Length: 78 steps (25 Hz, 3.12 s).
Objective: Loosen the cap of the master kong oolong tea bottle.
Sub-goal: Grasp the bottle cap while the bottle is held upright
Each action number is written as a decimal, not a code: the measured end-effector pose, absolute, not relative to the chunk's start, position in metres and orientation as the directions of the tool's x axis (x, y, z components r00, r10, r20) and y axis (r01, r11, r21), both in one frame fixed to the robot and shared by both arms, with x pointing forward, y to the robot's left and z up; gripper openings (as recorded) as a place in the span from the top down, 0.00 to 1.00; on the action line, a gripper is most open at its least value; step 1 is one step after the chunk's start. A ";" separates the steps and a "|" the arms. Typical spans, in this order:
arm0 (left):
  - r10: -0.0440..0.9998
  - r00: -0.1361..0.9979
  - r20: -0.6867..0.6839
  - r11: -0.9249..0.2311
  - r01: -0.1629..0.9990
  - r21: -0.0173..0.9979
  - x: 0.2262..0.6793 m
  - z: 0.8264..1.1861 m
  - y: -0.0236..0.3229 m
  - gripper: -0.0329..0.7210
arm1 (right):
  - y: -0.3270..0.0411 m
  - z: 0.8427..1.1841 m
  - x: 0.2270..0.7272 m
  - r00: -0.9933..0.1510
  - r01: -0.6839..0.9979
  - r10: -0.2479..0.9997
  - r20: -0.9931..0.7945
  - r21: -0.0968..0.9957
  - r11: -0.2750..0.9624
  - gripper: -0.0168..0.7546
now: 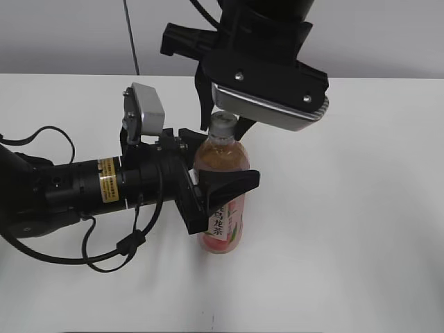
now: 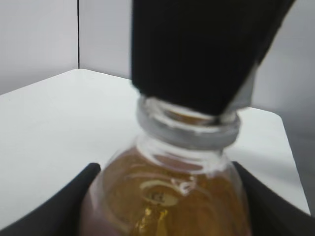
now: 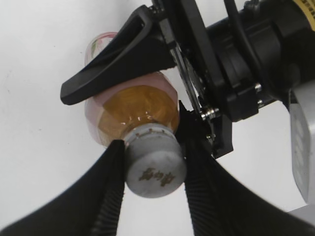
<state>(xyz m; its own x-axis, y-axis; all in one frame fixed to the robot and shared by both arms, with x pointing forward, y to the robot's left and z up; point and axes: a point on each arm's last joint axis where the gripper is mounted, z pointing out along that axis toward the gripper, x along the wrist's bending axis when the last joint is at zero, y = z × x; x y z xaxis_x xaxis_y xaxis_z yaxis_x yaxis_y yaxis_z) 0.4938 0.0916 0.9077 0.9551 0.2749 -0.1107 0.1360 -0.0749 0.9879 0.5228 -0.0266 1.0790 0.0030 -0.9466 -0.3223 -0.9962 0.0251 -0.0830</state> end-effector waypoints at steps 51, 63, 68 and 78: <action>0.263 0.959 -0.105 -0.076 0.130 0.989 0.493 0.908 0.092 0.35 | -0.022 1.128 0.530 -0.954 0.207 0.282 -0.100 0.462 0.863 0.21; 0.263 0.959 -0.105 -0.076 0.130 0.989 0.493 0.908 0.092 0.35 | -0.035 1.122 0.521 -0.811 0.544 0.584 0.043 0.424 0.724 0.26; 0.262 0.959 -0.105 -0.076 0.129 0.989 0.493 0.908 0.092 0.35 | -0.038 1.118 0.512 -0.779 0.603 0.618 0.109 0.404 0.688 0.28; 0.262 0.959 -0.105 -0.076 0.129 0.989 0.493 0.908 0.092 0.35 | -0.032 1.097 0.514 -0.710 0.696 0.678 0.190 0.333 0.636 0.28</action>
